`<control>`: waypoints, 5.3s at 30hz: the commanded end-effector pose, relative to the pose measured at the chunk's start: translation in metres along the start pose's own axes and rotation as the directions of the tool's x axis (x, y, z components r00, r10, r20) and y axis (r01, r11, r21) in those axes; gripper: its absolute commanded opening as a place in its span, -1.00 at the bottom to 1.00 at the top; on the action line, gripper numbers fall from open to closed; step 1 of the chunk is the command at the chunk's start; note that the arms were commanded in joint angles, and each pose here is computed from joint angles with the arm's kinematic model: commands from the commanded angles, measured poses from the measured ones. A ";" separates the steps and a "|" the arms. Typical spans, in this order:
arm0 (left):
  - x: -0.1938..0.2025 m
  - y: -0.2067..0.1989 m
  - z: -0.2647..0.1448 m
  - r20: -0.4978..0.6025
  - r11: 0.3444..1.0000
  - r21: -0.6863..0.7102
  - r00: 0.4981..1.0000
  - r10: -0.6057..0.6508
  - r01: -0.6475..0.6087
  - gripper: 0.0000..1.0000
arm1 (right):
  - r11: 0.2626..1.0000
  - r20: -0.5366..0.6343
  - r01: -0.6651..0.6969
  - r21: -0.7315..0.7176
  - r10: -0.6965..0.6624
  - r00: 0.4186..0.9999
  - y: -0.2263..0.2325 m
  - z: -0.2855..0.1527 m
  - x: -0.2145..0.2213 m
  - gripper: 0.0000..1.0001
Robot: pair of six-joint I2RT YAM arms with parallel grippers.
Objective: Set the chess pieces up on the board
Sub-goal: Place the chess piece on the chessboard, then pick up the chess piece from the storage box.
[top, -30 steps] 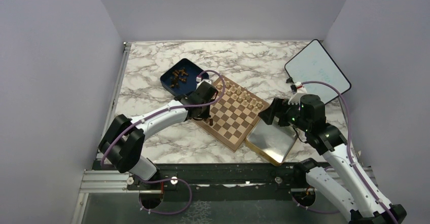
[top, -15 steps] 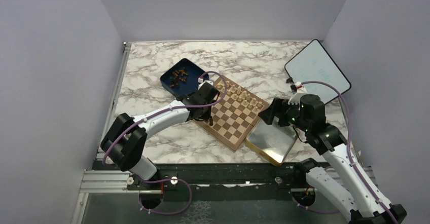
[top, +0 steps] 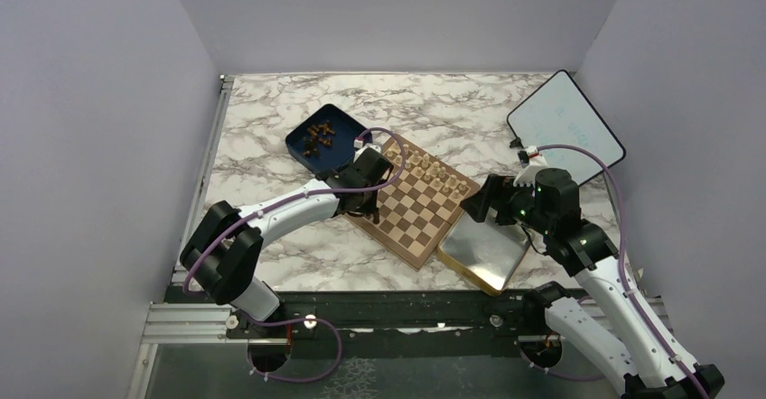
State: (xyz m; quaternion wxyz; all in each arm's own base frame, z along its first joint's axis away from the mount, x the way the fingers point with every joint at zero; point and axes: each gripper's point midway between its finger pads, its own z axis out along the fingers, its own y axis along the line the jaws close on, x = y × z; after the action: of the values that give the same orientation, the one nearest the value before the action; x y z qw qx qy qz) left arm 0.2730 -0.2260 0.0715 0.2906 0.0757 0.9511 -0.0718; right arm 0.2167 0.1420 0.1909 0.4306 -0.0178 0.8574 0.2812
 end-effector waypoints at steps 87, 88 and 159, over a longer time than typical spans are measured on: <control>-0.198 0.186 0.042 0.255 0.919 -0.327 0.957 -0.140 0.222 -0.27 | 1.000 0.012 -0.013 -0.017 0.013 1.000 0.003 0.001 0.000 0.87; -0.197 0.188 0.047 0.250 0.918 -0.330 0.958 -0.138 0.218 -0.27 | 1.000 0.012 -0.013 -0.016 0.013 1.000 0.003 0.001 0.000 0.87; -0.173 0.231 0.085 0.141 0.897 -0.401 0.980 -0.142 0.187 -0.44 | 1.000 0.008 -0.014 0.023 0.014 1.000 -0.004 0.005 0.000 0.87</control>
State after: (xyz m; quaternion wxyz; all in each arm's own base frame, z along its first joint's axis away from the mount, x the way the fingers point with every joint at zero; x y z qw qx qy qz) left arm 0.4984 -0.0436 0.0739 0.3388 -0.0669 0.9344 0.0876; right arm 0.2185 0.1418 0.1818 0.4173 -0.0031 0.8652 0.2781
